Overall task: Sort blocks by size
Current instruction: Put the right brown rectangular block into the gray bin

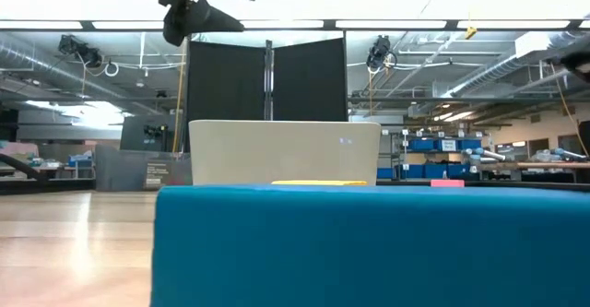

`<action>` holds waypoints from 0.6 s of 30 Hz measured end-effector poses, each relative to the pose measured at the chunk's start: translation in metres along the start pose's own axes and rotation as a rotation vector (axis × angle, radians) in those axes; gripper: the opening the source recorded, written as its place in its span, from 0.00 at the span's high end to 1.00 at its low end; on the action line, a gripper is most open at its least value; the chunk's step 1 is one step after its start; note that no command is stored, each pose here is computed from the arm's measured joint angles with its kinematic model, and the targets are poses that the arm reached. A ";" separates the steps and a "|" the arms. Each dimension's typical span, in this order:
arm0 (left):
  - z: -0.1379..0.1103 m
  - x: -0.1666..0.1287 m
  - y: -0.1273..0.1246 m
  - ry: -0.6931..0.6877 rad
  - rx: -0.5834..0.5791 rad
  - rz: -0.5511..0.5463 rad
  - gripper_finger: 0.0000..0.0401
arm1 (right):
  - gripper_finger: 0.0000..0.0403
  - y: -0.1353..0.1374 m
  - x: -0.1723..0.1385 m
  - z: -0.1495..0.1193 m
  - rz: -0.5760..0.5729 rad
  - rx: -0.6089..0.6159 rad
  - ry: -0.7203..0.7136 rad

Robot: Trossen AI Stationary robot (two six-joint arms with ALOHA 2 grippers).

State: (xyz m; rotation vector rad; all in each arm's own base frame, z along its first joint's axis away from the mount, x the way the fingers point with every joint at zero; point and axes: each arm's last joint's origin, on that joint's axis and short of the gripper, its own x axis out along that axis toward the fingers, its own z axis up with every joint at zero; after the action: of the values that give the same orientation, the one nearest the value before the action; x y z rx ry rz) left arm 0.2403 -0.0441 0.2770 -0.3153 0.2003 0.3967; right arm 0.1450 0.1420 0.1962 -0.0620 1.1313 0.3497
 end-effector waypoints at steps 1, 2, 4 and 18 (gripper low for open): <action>0.000 0.000 -0.001 -0.003 -0.002 -0.006 0.30 | 0.37 0.004 0.002 -0.002 0.002 -0.007 0.018; -0.001 0.001 -0.003 -0.006 -0.004 -0.012 0.30 | 0.37 0.007 0.005 -0.005 -0.002 -0.017 0.042; -0.003 0.003 -0.006 -0.011 -0.006 -0.021 0.30 | 0.37 0.012 0.013 -0.009 -0.013 -0.033 0.088; -0.026 0.015 -0.029 0.011 0.005 -0.086 0.30 | 0.38 0.034 0.055 -0.028 -0.008 -0.103 0.299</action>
State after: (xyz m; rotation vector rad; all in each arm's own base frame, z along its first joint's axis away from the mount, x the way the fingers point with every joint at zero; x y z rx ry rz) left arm 0.2622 -0.0737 0.2566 -0.3202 0.1980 0.3093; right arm 0.1314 0.1814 0.1393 -0.2151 1.4075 0.4008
